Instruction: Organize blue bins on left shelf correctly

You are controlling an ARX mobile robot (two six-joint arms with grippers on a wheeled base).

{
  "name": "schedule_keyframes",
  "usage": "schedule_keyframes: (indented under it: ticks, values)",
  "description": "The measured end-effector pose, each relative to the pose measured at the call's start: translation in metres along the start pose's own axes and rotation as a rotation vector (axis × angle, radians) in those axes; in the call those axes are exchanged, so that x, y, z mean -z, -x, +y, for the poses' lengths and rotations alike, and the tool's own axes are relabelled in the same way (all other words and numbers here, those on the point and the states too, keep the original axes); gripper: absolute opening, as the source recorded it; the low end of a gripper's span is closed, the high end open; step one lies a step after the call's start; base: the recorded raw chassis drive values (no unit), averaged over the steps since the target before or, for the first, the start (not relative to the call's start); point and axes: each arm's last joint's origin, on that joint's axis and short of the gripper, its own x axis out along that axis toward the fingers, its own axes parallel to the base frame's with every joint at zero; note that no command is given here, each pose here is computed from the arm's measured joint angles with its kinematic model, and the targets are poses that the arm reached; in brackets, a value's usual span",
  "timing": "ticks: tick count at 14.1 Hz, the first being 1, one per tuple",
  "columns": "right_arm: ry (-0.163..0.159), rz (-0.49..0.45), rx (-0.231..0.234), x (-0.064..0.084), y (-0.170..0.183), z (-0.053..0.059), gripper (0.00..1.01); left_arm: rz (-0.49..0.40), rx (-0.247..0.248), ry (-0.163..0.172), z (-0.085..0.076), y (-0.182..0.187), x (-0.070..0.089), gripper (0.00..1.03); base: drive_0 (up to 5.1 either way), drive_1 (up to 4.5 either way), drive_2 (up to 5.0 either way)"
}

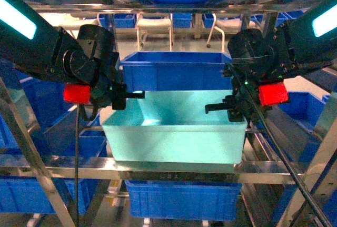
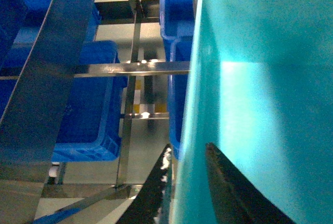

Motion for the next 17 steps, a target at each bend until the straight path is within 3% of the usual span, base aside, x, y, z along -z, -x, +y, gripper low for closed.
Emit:
schedule_keyframes:
  ticks: [3,5,6,7,9,13,17]
  values:
    - [0.030,0.002,0.005,0.000,0.001,0.003,0.44,-0.014,0.005,-0.002,-0.003,0.001,-0.004,0.56,0.0,0.00,0.0]
    - [0.026,-0.021,0.017,0.000,0.004,0.001,0.77,-0.018,0.025,-0.001,-0.006,0.014,0.001,0.87,0.0,0.00,0.0]
    - [0.018,-0.029,0.019,0.002,0.007,-0.001,0.86,-0.023,0.026,0.000,-0.006,0.026,0.003,0.98,0.0,0.00,0.0]
    - [0.011,-0.041,0.018,0.005,0.015,-0.005,1.00,-0.046,0.036,0.006,-0.008,0.046,0.000,0.98,0.0,0.00,0.0]
    - [0.011,-0.047,0.001,0.015,0.030,-0.008,0.98,-0.073,0.076,0.034,-0.017,0.092,-0.005,0.98,0.0,0.00,0.0]
    - [0.005,-0.051,-0.047,0.039,0.062,-0.012,0.98,-0.003,0.096,0.053,-0.019,0.133,0.017,0.98,0.0,0.00,0.0]
    - [-0.001,-0.070,-0.090,0.054,0.089,-0.015,0.98,-0.002,0.127,0.061,-0.018,0.168,0.026,0.98,0.0,0.00,0.0]
